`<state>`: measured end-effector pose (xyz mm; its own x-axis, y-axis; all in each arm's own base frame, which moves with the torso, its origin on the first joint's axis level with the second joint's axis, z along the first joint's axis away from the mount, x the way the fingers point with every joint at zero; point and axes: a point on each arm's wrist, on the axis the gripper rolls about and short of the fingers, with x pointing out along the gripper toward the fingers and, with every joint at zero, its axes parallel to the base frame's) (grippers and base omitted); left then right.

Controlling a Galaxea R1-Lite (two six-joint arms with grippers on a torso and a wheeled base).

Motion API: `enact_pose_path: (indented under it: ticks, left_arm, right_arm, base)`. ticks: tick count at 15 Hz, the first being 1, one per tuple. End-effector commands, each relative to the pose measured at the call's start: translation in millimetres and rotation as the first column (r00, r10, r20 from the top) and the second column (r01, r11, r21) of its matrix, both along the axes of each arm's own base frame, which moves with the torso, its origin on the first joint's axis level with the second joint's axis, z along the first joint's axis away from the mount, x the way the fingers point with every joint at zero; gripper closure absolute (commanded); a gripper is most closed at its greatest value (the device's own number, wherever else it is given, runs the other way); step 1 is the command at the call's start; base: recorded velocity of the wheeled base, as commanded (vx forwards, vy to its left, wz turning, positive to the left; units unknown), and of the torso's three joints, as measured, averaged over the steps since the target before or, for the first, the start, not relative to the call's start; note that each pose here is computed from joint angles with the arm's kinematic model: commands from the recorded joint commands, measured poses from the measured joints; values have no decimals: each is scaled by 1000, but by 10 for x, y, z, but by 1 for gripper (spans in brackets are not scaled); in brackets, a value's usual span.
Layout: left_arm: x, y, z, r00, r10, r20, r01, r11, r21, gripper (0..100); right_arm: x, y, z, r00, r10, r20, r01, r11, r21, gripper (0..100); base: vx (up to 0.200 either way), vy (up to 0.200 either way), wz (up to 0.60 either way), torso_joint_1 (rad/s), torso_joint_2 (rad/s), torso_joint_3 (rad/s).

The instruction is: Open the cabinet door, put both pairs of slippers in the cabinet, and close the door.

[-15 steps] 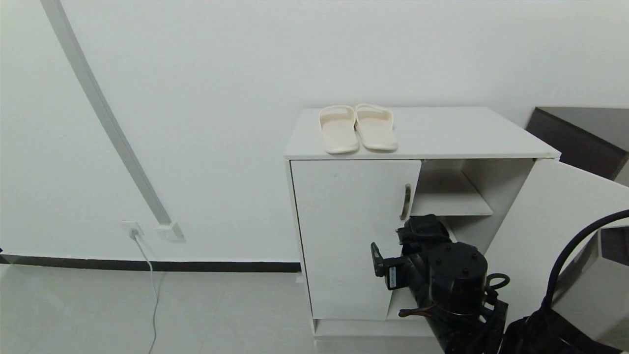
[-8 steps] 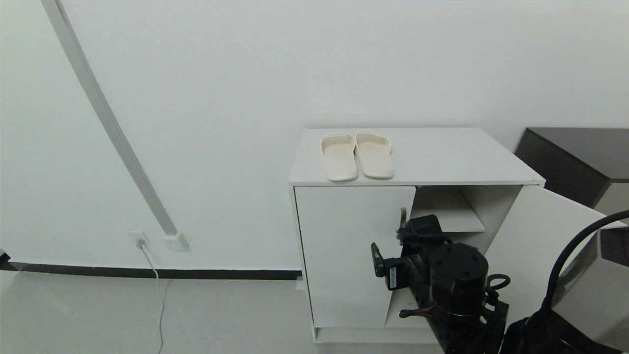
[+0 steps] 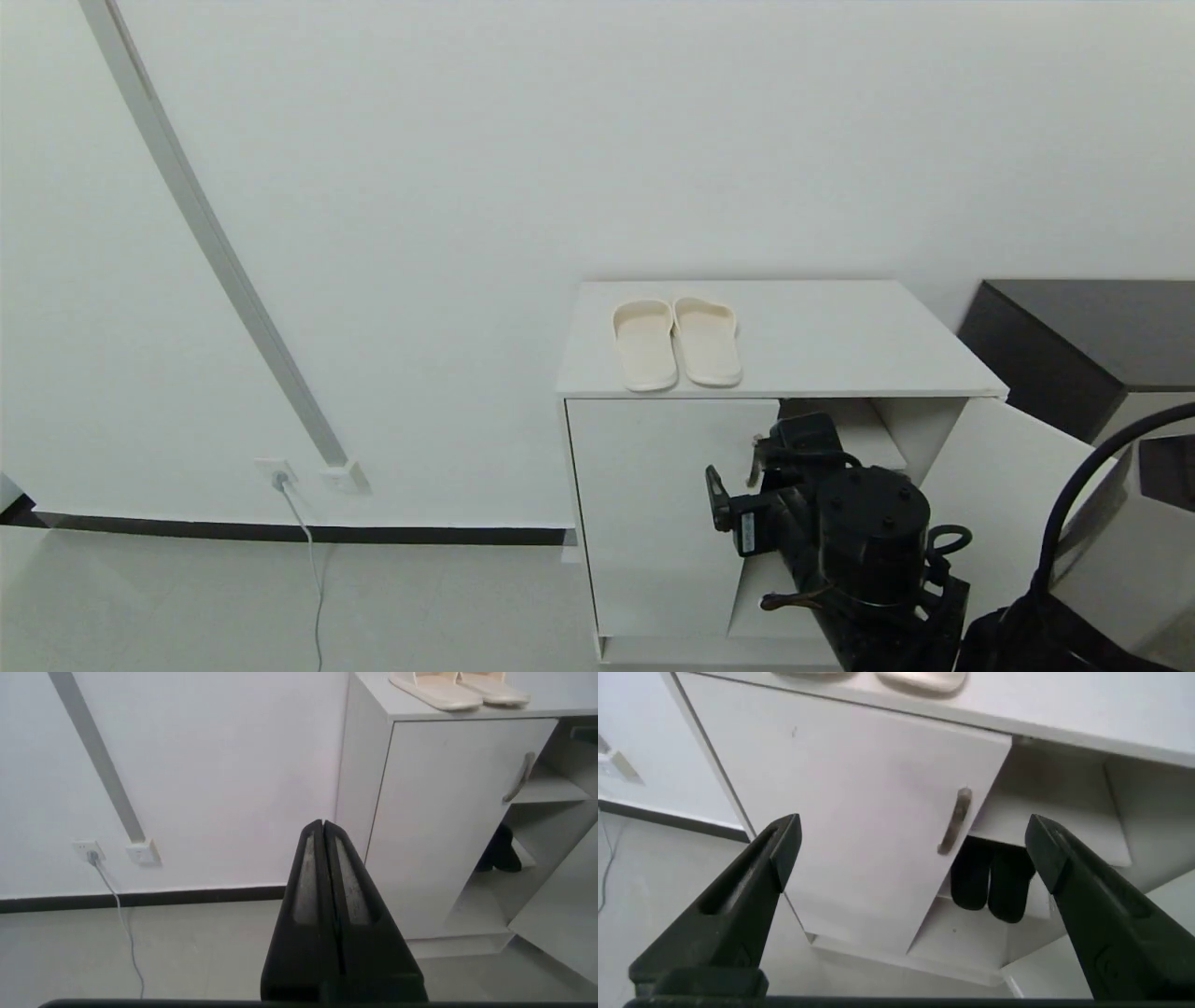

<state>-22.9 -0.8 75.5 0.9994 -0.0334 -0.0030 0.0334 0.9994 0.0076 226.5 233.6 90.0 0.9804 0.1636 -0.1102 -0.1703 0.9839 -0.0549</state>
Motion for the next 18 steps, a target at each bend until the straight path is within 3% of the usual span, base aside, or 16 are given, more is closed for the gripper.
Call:
enact_pose_path:
  ticks: [1,3,5,7,12,18]
  left_arm:
    - [1,0,0,1000,0,-2,0,1000,0,100]
    - [1,0,0,1000,0,-2,0,1000,0,100]
    - [1,0,0,1000,0,-2,0,1000,0,100]
    - [1,0,0,1000,0,-2,0,1000,2,100]
    - [1,0,0,1000,0,-2,0,1000,2,100]
    - [1,0,0,1000,0,-2,0,1000,2,100]
  right_arm:
    - [-5,18,-24,1000,11,-1,-11,1000,-6,0]
    - [-36,69,-77,996,90,6,-90,996,19,0]
    - [89,121,-37,996,79,30,-80,996,40,0]
    - [303,179,196,999,44,31,-46,998,50,0]
    - [416,386,874,993,49,-105,-34,990,136,0]
    - [376,412,894,989,56,-136,-36,989,143,0]
  base:
    - [0,0,0,183,-413,-227]
    - [0,0,0,176,-388,-217]
    - [0,0,0,166,-371,-200]
    - [0,0,0,122,-249,-134]
    - [0,0,0,5,-10,-6]
    - [0,0,0,0,0,0]
